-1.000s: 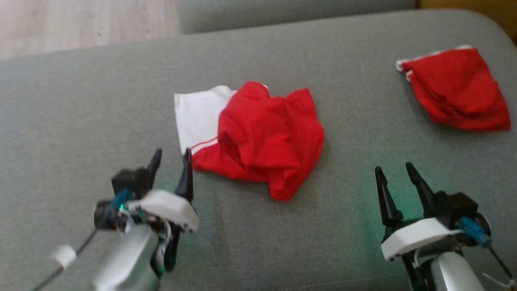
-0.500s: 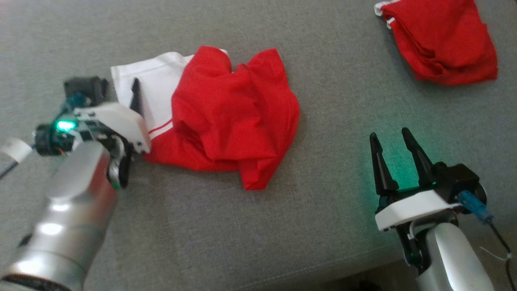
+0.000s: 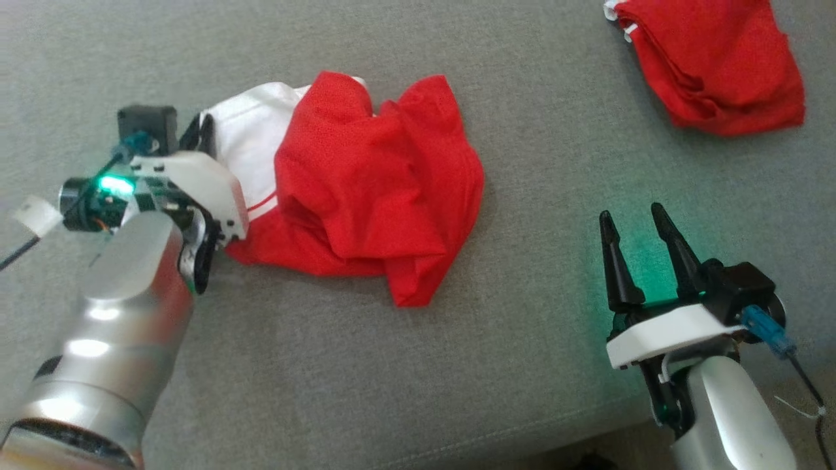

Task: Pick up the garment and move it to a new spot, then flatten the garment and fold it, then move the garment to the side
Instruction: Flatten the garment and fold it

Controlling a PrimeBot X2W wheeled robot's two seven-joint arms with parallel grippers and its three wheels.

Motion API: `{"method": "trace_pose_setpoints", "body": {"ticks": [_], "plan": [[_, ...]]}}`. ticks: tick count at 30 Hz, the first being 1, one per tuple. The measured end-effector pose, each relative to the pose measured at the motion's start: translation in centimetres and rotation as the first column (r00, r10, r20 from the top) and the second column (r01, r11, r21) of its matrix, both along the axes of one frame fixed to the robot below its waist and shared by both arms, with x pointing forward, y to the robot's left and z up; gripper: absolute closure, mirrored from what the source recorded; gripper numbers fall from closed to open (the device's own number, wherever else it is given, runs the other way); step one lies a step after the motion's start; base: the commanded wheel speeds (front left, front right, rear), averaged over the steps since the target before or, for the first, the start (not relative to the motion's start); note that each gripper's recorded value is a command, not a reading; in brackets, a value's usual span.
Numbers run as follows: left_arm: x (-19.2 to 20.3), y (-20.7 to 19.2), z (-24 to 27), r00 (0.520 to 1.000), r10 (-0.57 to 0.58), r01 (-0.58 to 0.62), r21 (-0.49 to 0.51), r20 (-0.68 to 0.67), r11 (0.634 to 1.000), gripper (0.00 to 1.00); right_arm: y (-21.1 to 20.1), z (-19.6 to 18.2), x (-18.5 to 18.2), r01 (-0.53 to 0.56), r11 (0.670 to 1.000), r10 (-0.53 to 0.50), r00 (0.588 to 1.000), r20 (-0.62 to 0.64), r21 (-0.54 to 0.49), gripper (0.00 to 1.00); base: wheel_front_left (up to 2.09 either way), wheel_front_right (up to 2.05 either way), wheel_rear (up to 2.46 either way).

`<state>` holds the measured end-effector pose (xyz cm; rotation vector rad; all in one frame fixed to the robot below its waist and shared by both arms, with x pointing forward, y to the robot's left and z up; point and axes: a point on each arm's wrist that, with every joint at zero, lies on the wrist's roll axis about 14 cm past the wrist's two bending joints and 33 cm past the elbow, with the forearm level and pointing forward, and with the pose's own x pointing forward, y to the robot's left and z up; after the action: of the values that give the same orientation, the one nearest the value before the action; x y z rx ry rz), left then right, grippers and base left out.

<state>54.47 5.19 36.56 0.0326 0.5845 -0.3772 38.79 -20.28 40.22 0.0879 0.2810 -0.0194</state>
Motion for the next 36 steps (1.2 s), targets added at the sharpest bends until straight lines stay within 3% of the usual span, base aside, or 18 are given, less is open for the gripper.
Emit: {"method": "trace_pose_setpoints", "body": {"ticks": [5, 11, 16, 19, 26, 29, 36], "plan": [[-0.8, 1.3, 1.3, 0.997, 0.012, -0.013, 0.010, 0.076, 1.000, 1.00, 0.8, 0.7, 0.2, -0.023, 1.000, 0.023, 0.999, 0.023, 0.009, 0.00, 0.00, 0.00, 0.00], [-0.4, 1.9, 7.0, 0.964, 0.013, -0.008, -0.017, 0.266, 1.000, 1.00, 1.8, 2.2, -0.1, -0.048, 0.999, 0.046, 0.997, 0.065, 0.019, 0.00, 0.00, 0.00, 0.00], [-0.3, 2.4, 12.5, 0.912, -0.002, 0.011, -0.021, 0.411, 1.000, 1.00, 2.3, 2.8, -1.2, -0.060, 0.998, 0.058, 0.995, 0.078, 0.026, 0.00, 0.00, 0.00, 0.00], [-0.8, 2.6, 17.1, 0.857, -0.011, 0.031, -0.031, 0.515, 0.999, 1.00, 2.7, 3.1, -2.3, -0.068, 0.997, 0.065, 0.994, 0.086, 0.032, 0.00, 0.00, 0.00, 0.00], [-5.2, 3.2, 23.5, 0.749, -0.013, 0.071, -0.061, 0.663, 0.996, 1.00, 3.3, 4.1, -4.0, -0.083, 0.996, 0.078, 0.991, 0.109, 0.037, 0.00, 0.00, 0.00, 0.00], [-8.4, 4.4, 21.8, 0.763, 0.033, 0.043, -0.101, 0.645, 0.994, 1.00, 3.7, 4.1, -4.6, -0.095, 0.995, 0.091, 0.990, 0.110, 0.036, 0.00, 0.00, 0.00, 0.00], [-16.4, 7.8, 13.5, 0.866, 0.207, -0.130, -0.194, 0.456, 0.972, 1.00, 3.9, 4.4, -4.6, -0.106, 0.994, 0.102, 0.988, 0.112, 0.032, 0.00, 0.00, 0.00, 0.00]]}}
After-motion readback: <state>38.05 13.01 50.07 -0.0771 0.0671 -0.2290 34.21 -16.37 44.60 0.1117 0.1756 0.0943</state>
